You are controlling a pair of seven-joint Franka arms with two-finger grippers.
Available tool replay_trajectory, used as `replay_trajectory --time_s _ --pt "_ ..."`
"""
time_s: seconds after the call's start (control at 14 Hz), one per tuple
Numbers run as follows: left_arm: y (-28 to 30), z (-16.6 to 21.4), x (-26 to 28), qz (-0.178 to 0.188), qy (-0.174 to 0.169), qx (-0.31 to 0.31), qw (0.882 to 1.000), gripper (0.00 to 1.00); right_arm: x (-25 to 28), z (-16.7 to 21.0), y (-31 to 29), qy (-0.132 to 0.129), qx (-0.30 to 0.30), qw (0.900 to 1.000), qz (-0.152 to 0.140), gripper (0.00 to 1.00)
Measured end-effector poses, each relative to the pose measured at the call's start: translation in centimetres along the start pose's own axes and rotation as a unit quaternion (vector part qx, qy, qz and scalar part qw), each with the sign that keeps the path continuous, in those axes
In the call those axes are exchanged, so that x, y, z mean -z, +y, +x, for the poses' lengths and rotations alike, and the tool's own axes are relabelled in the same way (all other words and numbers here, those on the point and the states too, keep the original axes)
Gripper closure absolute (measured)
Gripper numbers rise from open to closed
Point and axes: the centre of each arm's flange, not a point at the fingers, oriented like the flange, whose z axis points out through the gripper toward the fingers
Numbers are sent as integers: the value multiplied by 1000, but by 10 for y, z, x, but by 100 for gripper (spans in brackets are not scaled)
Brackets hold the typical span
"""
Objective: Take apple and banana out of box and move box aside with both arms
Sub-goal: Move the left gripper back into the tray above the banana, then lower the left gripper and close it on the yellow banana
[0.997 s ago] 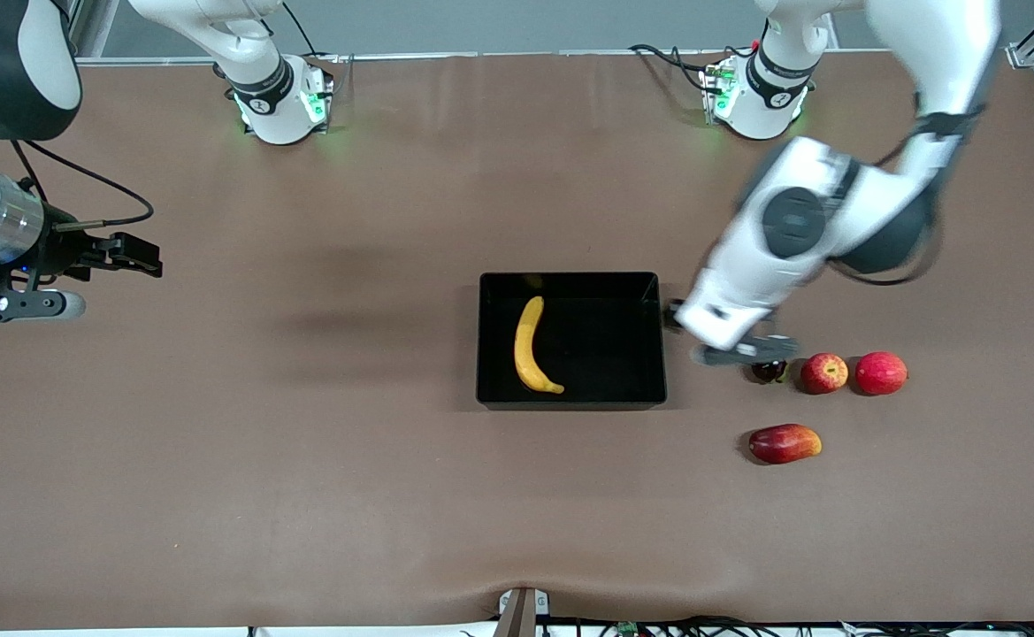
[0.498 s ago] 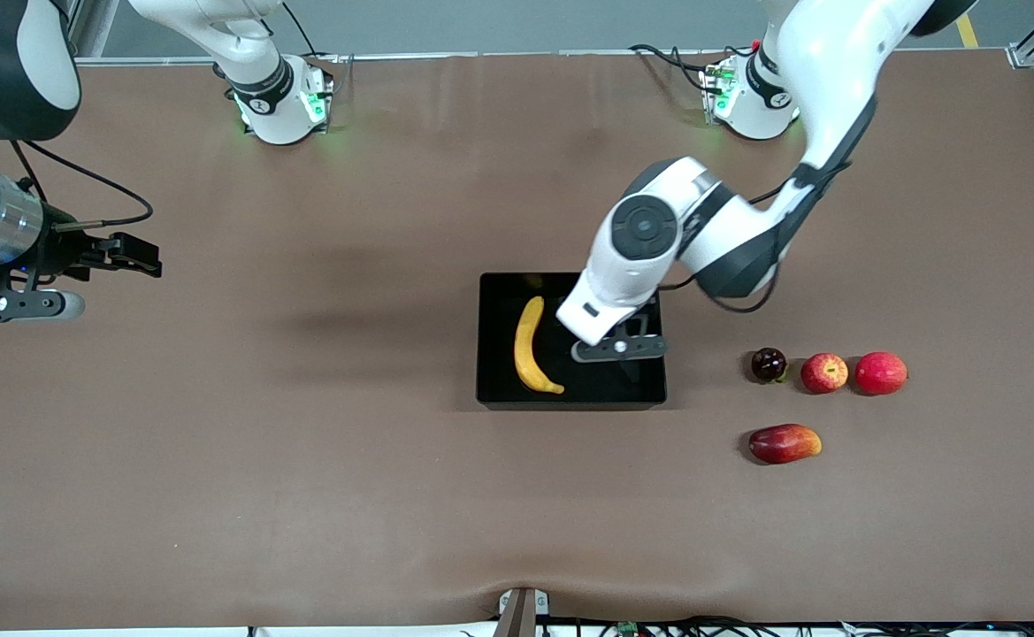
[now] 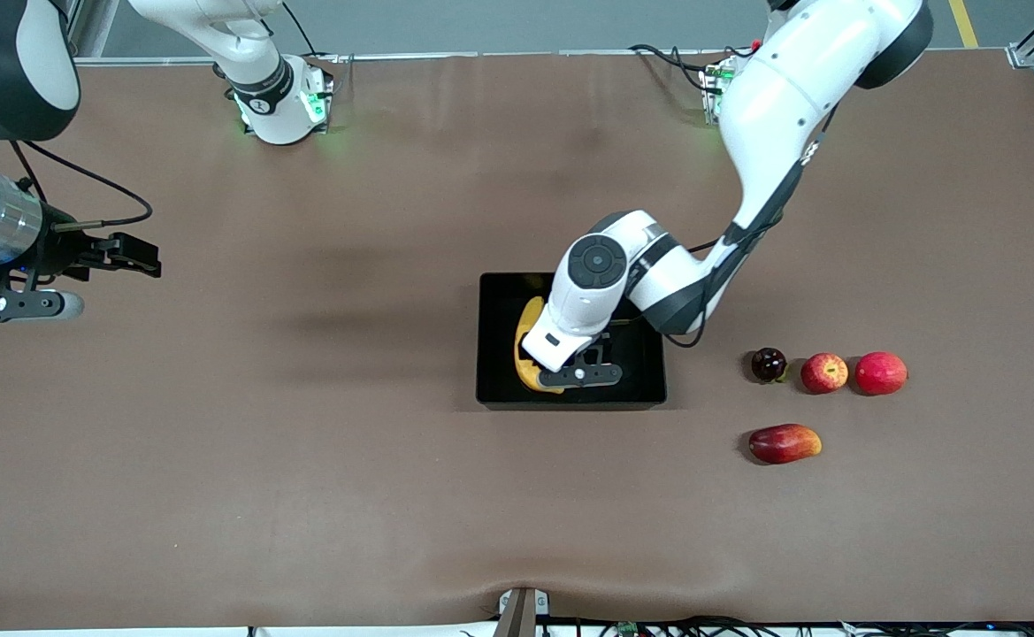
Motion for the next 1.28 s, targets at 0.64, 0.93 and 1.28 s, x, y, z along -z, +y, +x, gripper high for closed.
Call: replay_trajectory --time_s 0.64,0.93,1.28 --pt "12 -17 -37 -11 3 -8 1000 0 0 0 0 0 0 1000 0 0" --pt "18 -21 -38 -14 2 -13 1000 0 0 0 1 0 -1 1000 0 0" --pt "25 -29 -38 -14 1 -19 1000 0 0 0 1 0 -1 1000 0 0"
